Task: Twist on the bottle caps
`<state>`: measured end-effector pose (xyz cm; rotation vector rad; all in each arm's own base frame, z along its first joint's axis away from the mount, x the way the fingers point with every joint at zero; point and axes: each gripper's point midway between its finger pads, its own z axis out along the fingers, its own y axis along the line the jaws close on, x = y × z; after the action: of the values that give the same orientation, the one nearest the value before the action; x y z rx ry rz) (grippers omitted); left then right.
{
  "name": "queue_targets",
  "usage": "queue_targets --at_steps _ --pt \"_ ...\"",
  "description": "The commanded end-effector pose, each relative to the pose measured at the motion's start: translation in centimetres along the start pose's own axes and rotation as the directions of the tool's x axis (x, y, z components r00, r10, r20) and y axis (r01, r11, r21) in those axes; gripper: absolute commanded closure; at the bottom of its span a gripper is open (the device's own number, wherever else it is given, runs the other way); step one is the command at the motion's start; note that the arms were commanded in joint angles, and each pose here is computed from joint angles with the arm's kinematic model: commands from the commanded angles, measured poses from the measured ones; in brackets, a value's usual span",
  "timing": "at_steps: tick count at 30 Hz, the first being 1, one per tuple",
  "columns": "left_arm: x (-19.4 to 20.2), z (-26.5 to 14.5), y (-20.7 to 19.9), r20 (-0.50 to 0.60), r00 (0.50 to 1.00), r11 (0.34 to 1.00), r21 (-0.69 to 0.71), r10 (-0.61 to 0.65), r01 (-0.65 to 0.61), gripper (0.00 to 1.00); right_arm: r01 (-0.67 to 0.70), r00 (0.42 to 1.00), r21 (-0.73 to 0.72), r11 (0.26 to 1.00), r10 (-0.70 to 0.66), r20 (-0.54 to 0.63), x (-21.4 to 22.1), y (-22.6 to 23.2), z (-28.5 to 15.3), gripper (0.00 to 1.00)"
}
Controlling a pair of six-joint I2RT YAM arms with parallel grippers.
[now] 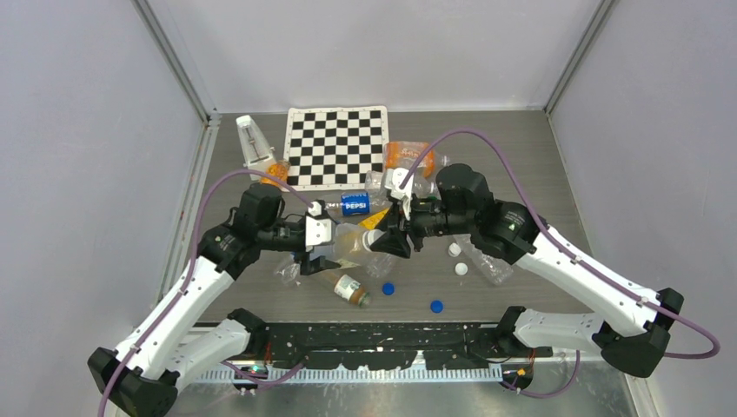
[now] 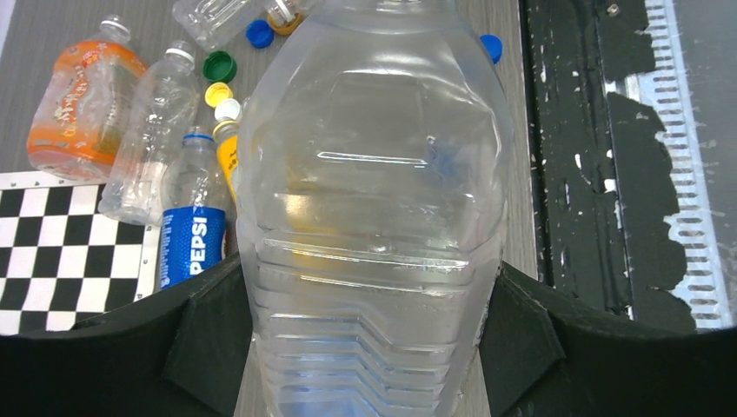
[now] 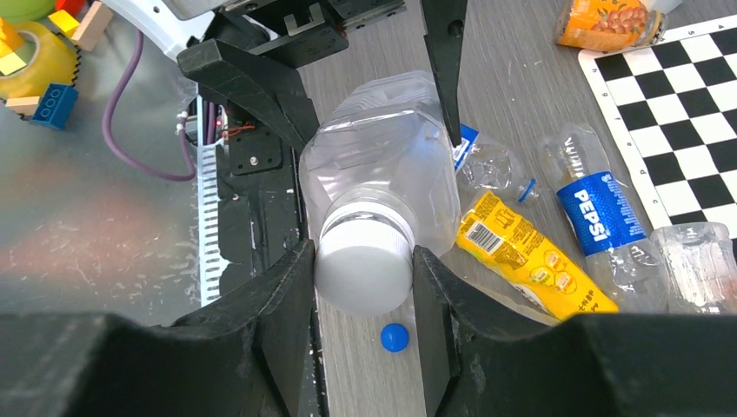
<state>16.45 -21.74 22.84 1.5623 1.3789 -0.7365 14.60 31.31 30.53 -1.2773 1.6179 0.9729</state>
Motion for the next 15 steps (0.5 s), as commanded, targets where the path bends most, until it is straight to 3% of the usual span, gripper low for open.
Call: queue_targets --at_steps 1,6,15 --pt "-5.83 -0.17 0.56 0.21 0.973 0.995 0.004 0.093 -0.095 1.0 0.017 1.0 -0.084 0.996 -0.017 0.003 -0.39 1.06 0.14 1.0" --pt "-6.54 0.13 0.94 0.252 0.966 0.998 -0.001 0.054 -0.055 1.0 0.015 1.0 -0.109 0.994 -0.013 0.024 -0.58 1.02 -0.1 0.99" --pt "-5.65 0.15 0.04 0.153 0.988 0.994 0.11 -0.024 0.007 1.0 0.043 0.999 -0.137 0.99 -0.045 -0.013 0.03 1.02 -0.34 1.0"
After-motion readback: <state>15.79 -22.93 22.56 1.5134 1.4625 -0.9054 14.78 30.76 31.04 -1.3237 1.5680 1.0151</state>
